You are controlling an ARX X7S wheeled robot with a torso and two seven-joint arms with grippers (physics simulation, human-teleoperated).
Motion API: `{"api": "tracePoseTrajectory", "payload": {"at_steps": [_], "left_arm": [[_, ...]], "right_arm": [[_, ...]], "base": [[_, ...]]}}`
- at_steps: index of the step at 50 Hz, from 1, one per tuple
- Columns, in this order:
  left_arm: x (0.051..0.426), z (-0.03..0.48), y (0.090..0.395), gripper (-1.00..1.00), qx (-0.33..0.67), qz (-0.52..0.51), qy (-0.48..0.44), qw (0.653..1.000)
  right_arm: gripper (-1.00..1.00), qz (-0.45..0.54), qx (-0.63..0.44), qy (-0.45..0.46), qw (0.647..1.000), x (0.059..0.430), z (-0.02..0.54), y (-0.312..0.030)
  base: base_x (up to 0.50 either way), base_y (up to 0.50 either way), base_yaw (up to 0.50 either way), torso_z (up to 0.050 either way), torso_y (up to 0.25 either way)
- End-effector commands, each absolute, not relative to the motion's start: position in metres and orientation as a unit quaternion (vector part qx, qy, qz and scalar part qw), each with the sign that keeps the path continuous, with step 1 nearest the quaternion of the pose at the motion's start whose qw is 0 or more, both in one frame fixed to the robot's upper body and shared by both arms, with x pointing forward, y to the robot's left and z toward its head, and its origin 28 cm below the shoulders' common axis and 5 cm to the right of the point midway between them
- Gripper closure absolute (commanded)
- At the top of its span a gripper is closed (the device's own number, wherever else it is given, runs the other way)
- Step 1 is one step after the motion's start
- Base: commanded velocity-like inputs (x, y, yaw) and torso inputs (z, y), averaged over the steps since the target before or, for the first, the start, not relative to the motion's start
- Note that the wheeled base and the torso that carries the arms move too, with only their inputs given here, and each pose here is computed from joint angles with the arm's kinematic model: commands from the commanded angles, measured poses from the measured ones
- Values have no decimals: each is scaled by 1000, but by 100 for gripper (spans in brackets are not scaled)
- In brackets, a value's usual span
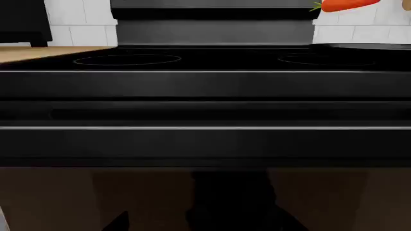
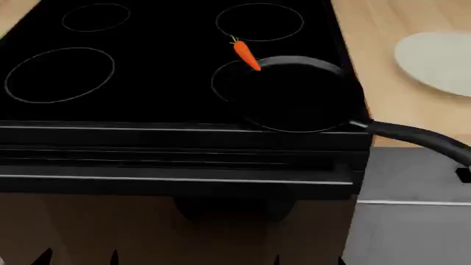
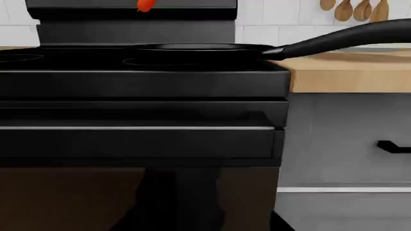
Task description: Pick the carrot from the pan and place it on the plate.
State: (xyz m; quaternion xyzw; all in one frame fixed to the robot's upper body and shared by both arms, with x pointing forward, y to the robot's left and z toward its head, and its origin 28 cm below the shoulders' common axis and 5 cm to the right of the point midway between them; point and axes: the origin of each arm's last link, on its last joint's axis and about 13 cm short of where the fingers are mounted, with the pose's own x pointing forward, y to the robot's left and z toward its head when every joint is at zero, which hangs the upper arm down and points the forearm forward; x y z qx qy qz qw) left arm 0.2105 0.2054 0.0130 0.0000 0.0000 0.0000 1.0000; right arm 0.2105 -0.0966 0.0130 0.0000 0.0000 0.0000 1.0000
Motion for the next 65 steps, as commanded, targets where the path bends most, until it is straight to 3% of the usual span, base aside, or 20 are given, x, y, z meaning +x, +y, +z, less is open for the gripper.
{"api": "tracePoseTrajectory", "payload": {"at_steps": [1, 25, 29, 37, 44, 58, 65], "left_arm": [[210, 14, 205, -100, 0, 0, 0, 1000], [213, 3, 202, -100, -6, -17, 4, 1000], [213, 30, 205, -100, 5, 1, -6, 1000], [212, 178, 218, -100, 70, 35, -116, 990], [207, 261, 223, -100, 93, 60, -180, 977], [227, 335, 230, -100, 77, 83, -192, 975], [230, 341, 232, -100, 68, 90, -191, 975]], "right_arm": [[-100, 0, 0, 0, 1000, 210, 13, -96], [-100, 5, 2, 10, 1000, 215, 11, -92], [-100, 0, 8, -12, 1000, 213, 28, -98], [-100, 50, -6, -127, 991, 209, 186, -109], [-100, 40, -41, -188, 980, 206, 275, -109], [-100, 47, -51, -215, 974, 230, 341, -108], [-100, 52, -51, -211, 975, 231, 346, -107]], "base": [[0, 0, 0, 0, 0], [0, 0, 0, 0, 0], [0, 0, 0, 0, 0], [0, 0, 0, 0, 0], [0, 0, 0, 0, 0], [0, 0, 0, 0, 0], [0, 0, 0, 0, 0]]}}
